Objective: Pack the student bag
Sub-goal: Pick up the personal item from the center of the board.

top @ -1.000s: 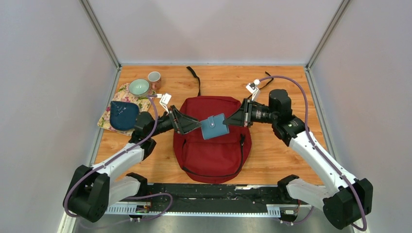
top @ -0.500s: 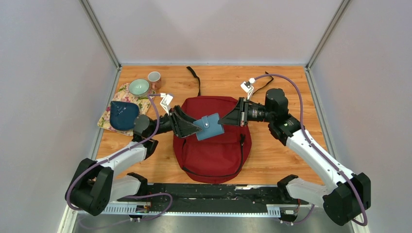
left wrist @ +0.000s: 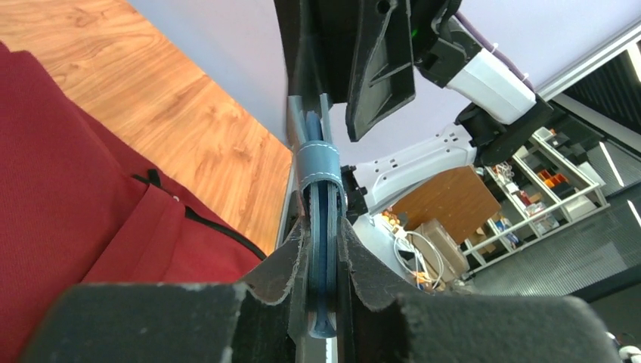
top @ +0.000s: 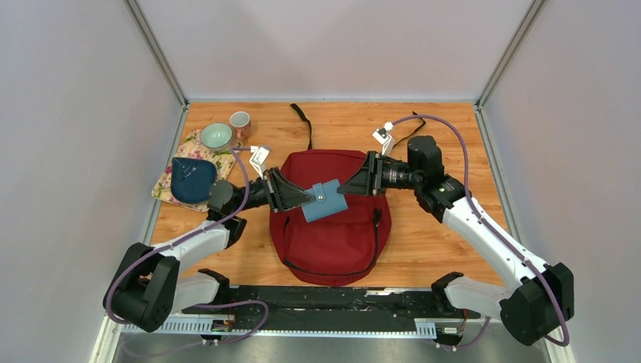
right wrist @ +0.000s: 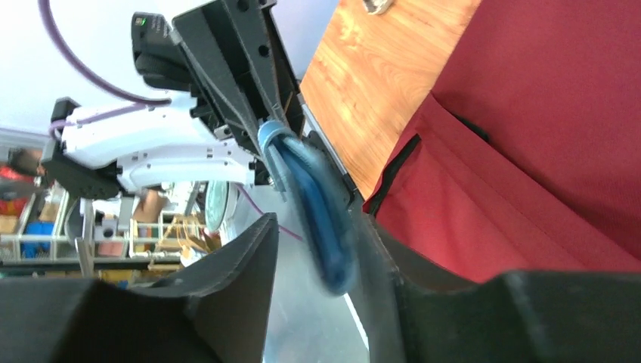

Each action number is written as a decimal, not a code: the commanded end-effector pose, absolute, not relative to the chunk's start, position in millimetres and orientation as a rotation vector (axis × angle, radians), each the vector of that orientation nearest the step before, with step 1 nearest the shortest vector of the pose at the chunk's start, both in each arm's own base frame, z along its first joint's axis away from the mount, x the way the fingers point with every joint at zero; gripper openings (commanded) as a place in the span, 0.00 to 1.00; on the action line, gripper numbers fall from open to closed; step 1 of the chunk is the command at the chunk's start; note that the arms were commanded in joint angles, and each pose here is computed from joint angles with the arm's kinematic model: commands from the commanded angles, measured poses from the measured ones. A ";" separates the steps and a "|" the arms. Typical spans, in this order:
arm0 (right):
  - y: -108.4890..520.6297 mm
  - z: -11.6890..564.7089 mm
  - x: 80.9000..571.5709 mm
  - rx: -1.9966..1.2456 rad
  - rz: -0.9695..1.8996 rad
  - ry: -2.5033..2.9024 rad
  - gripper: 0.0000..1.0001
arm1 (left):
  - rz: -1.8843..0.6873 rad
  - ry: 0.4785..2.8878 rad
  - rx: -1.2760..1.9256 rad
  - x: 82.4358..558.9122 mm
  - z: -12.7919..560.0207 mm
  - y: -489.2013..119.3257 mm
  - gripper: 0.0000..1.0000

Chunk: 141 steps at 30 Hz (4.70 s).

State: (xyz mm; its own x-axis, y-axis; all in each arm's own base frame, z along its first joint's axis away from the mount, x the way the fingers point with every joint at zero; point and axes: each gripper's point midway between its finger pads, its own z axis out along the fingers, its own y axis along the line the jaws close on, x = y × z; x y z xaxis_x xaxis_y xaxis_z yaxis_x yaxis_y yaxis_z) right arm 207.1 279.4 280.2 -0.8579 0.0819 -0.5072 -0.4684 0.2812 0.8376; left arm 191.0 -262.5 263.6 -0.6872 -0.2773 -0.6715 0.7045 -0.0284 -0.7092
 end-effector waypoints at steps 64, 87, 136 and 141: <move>368.2 267.7 206.3 0.005 1.821 1.905 0.00 | -1.626 1.530 -0.075 198.8 251.2 -220.2 0.29; 331.1 275.9 176.5 -0.254 1.582 1.936 0.00 | -1.414 1.716 0.324 199.9 255.7 -238.6 0.80; 336.1 245.9 185.4 -0.127 1.629 2.007 0.44 | -1.722 1.561 0.238 174.7 254.2 -243.0 0.00; 337.0 252.7 184.1 -0.134 1.658 1.976 0.02 | -1.721 1.619 0.217 176.7 241.9 -244.3 0.00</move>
